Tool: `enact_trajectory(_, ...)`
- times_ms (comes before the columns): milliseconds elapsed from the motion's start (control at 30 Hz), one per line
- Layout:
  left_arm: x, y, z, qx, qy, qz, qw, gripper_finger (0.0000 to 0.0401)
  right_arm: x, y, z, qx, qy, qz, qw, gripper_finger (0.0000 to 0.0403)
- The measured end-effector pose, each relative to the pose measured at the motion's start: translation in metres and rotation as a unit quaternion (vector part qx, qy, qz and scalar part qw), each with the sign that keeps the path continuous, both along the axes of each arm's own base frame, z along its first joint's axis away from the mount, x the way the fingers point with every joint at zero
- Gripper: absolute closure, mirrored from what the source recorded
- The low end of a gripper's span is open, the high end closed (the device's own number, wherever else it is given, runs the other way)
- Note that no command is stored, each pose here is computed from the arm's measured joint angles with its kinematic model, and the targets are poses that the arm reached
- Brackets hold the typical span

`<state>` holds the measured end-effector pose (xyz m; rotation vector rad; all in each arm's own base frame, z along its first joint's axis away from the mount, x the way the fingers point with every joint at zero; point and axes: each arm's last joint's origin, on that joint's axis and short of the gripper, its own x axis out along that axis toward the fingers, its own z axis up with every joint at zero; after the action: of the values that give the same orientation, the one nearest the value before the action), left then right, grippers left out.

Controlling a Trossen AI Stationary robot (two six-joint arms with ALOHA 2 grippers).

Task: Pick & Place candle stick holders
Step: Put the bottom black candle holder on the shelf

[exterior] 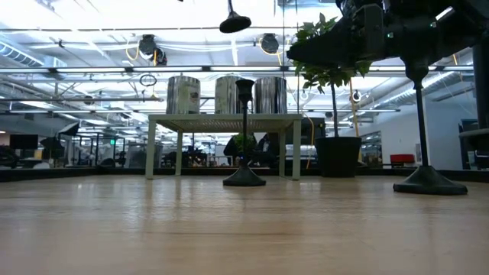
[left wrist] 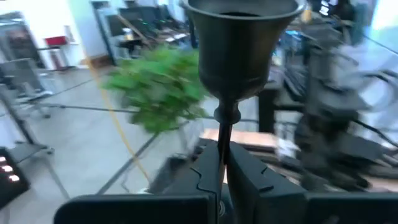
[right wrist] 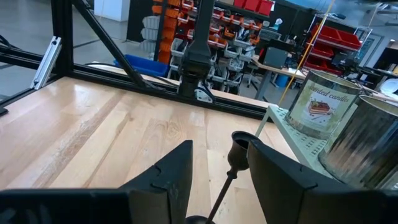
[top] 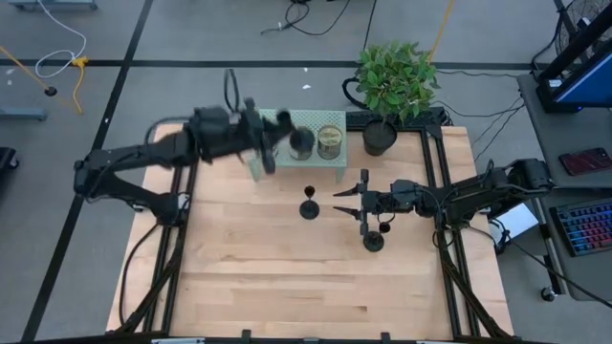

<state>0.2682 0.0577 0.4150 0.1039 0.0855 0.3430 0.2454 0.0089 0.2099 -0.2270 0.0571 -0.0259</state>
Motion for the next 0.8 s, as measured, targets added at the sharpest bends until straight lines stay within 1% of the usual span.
enact_trajectory(100,-0.009,0.03,0.007,-0.005,-0.013,0.018,1.0,0.0392,0.0,0.0,0.0,0.0,0.0,0.0,1.0,0.0257)
enact_trajectory(200,-0.012,0.059,0.006,-0.01,-0.024,0.041,0.999,0.0393,0.0,0.0,0.0,-0.001,0.0,0.0,1.0,0.0257)
enact_trajectory(300,-0.011,0.087,-0.004,-0.033,-0.022,0.059,0.997,0.0389,0.0,0.0,0.0,0.0,-0.001,0.0,1.0,0.0257)
enact_trajectory(433,0.001,0.118,-0.025,-0.05,-0.007,0.05,0.997,0.0387,0.0,0.0,0.0,0.0,-0.001,0.0,1.0,0.0257)
enact_trajectory(533,0.009,0.136,-0.041,-0.063,0.0,0.06,0.996,0.0392,0.0,0.0,0.0,0.0,0.001,0.0,1.0,0.0257)
enact_trajectory(633,0.011,0.152,-0.053,-0.079,0.01,0.07,0.994,0.039,0.0,0.0,-0.001,0.0,0.005,0.0,1.0,0.0257)
enact_trajectory(800,0.018,0.167,-0.074,-0.109,0.036,0.074,0.991,0.0387,0.0,0.0,-0.002,0.0,0.012,0.0,1.0,0.0257)
